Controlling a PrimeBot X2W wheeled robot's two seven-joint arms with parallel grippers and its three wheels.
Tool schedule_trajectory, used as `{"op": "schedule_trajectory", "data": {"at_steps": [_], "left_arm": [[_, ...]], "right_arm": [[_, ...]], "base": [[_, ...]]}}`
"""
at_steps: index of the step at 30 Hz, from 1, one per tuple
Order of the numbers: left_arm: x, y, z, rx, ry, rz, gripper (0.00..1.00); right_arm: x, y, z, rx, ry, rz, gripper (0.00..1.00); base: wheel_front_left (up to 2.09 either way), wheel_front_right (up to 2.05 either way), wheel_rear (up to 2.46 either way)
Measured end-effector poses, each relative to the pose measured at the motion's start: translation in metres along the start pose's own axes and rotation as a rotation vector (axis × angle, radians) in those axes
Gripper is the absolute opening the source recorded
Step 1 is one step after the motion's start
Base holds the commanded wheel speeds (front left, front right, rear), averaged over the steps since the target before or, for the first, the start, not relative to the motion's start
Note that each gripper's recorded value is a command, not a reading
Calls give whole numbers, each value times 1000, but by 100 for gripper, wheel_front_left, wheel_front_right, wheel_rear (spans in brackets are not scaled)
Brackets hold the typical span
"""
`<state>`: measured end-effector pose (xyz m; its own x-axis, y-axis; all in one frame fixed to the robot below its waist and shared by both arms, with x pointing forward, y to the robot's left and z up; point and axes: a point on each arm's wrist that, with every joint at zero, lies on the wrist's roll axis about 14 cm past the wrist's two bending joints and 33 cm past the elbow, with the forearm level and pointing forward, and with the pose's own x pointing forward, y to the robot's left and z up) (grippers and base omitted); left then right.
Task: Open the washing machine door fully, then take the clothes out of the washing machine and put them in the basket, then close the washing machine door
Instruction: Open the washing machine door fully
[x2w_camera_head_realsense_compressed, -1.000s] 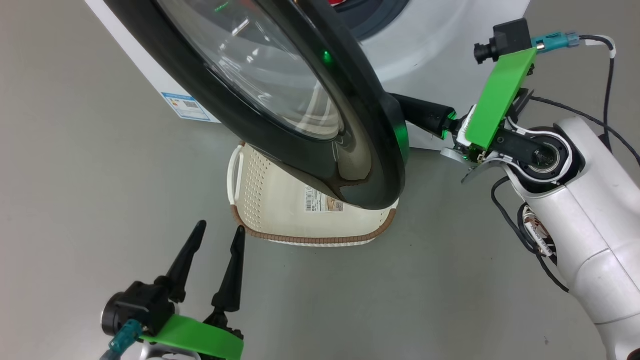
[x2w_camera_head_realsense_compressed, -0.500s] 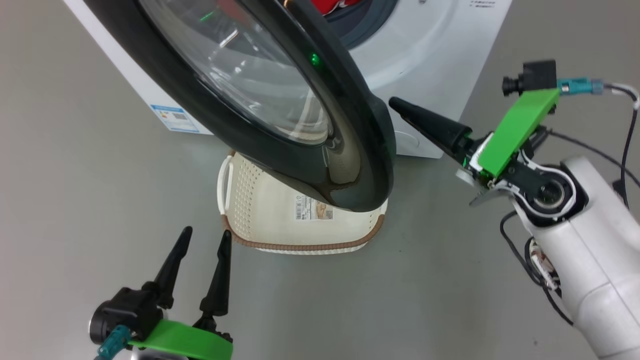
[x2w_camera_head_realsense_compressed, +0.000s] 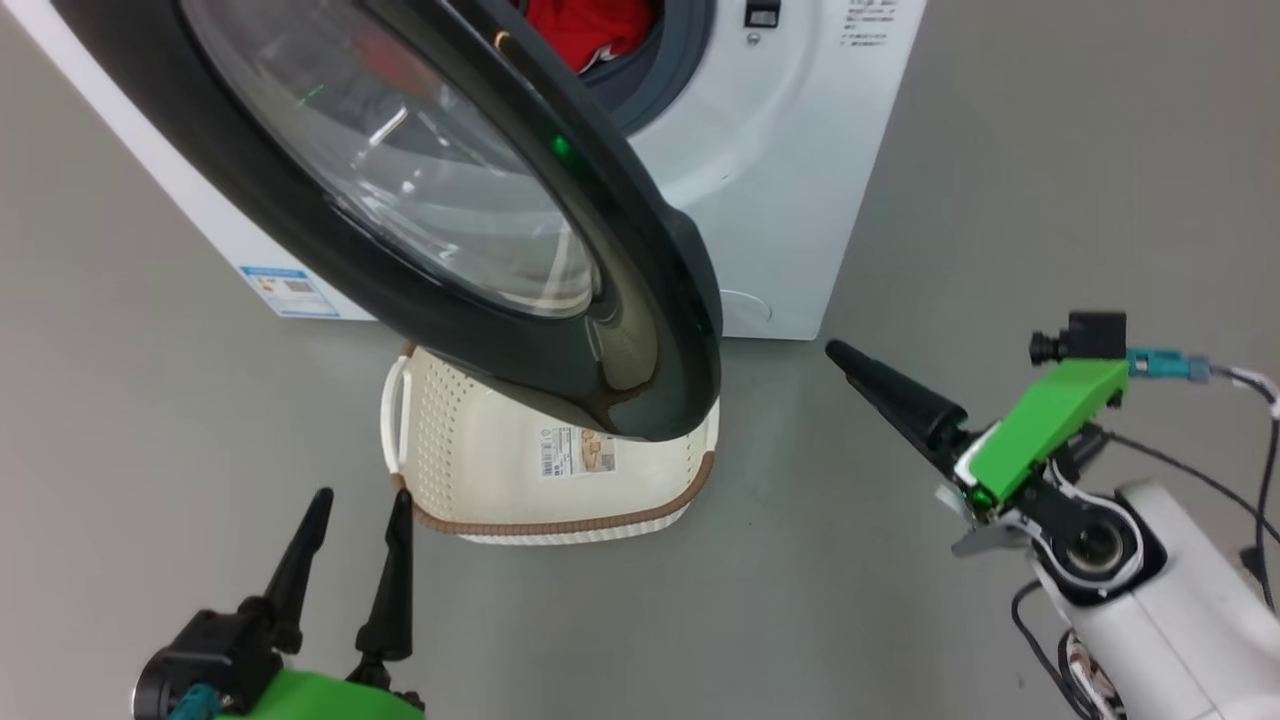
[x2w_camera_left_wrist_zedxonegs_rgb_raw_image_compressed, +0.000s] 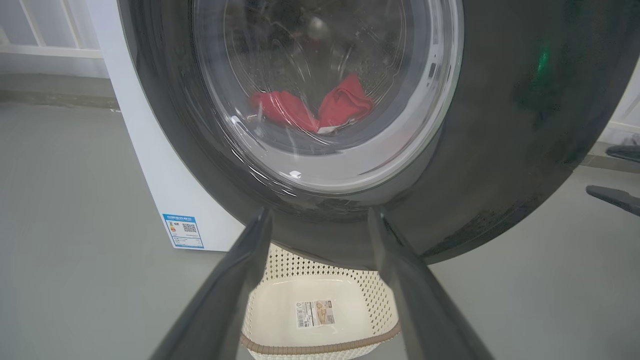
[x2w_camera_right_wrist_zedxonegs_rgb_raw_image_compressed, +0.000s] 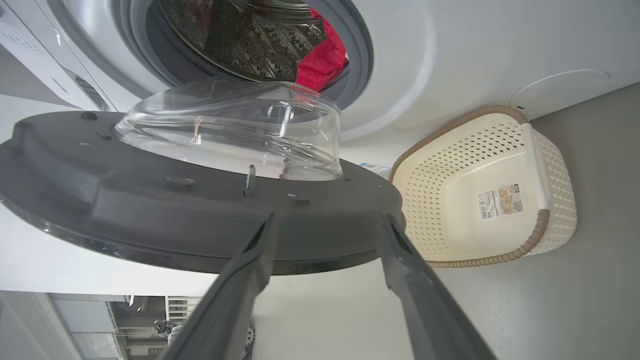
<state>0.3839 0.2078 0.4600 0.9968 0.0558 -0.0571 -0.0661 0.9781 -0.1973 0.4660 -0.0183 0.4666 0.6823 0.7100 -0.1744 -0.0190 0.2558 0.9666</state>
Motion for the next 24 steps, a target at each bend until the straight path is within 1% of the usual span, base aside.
{"op": "schedule_trajectory", "data": {"at_steps": [7,10,14,17,19,24], "left_arm": [[-5,-4,-5,13,16,-12,100],[-4,-7,-5,16,14,-24,100],[-4,-11,-5,14,16,-35,100],[-7,-13,-9,17,27,-41,100],[-9,-13,-12,18,36,-43,100],[-10,-16,-12,17,38,-50,100]], "right_arm": [[-34,-33,7,-43,-137,-105,100],[-49,-50,7,-88,-185,-164,100],[-64,-71,-3,-174,-205,-240,100],[-72,-78,-9,-189,-227,-264,100],[-77,-79,-6,-216,-265,-271,100],[-88,-75,2,-343,-353,-264,100]], "base": [[0,0,0],[0,0,0],[0,0,0],[0,0,0],[0,0,0],[0,0,0]]}}
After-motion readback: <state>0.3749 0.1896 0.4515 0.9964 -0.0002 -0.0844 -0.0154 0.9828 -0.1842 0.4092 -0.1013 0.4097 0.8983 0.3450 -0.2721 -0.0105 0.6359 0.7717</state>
